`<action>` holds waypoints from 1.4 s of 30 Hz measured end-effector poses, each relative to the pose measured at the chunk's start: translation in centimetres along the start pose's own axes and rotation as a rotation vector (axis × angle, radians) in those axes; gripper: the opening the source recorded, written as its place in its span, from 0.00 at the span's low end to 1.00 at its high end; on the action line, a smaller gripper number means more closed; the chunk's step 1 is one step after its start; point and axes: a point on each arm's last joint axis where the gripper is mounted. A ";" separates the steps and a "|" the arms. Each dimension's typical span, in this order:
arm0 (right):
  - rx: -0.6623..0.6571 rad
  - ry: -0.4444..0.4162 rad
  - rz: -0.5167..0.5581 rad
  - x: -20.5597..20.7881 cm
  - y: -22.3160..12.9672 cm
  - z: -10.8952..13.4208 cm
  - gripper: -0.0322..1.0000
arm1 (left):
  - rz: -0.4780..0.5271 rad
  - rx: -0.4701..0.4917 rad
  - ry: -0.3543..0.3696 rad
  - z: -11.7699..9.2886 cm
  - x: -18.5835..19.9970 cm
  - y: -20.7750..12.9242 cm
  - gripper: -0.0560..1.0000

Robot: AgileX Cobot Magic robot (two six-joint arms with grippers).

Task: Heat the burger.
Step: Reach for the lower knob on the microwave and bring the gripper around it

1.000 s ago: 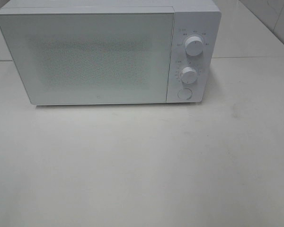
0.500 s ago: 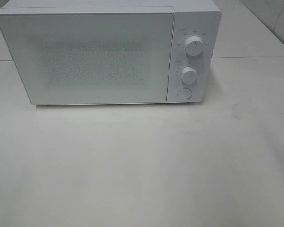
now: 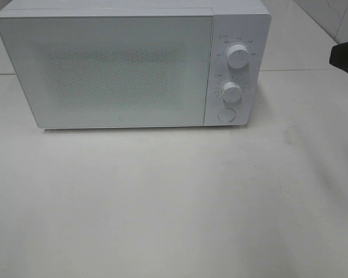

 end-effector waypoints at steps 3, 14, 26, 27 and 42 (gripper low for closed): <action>0.001 0.012 -0.019 -1.3 0.1 0.1 0.76 | 0.000 0.000 0.000 0.0 0.0 0.0 0.96; 0.003 0.060 -0.099 -4.5 -2.2 -0.1 0.76 | 0.000 0.000 0.000 0.0 0.0 0.0 0.96; -0.037 -0.020 -0.129 -6.0 -6.2 -1.9 0.76 | 0.000 0.000 0.000 0.0 0.0 0.0 0.96; -0.043 -0.029 -0.134 -6.2 -6.6 -1.9 0.76 | 0.000 0.000 0.000 0.0 0.0 0.0 0.96; 0.077 -0.032 -0.166 -8.1 -10.5 3.0 0.76 | 0.000 0.000 0.000 0.0 0.0 0.0 0.96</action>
Point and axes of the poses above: a point on each arm's last joint axis where the gripper is mounted, x pointing back along that axis away from the gripper, z along the wrist's bending axis when the last joint is at zero, y = z × x, and after that the axes turned 5 degrees about -x, right-handed
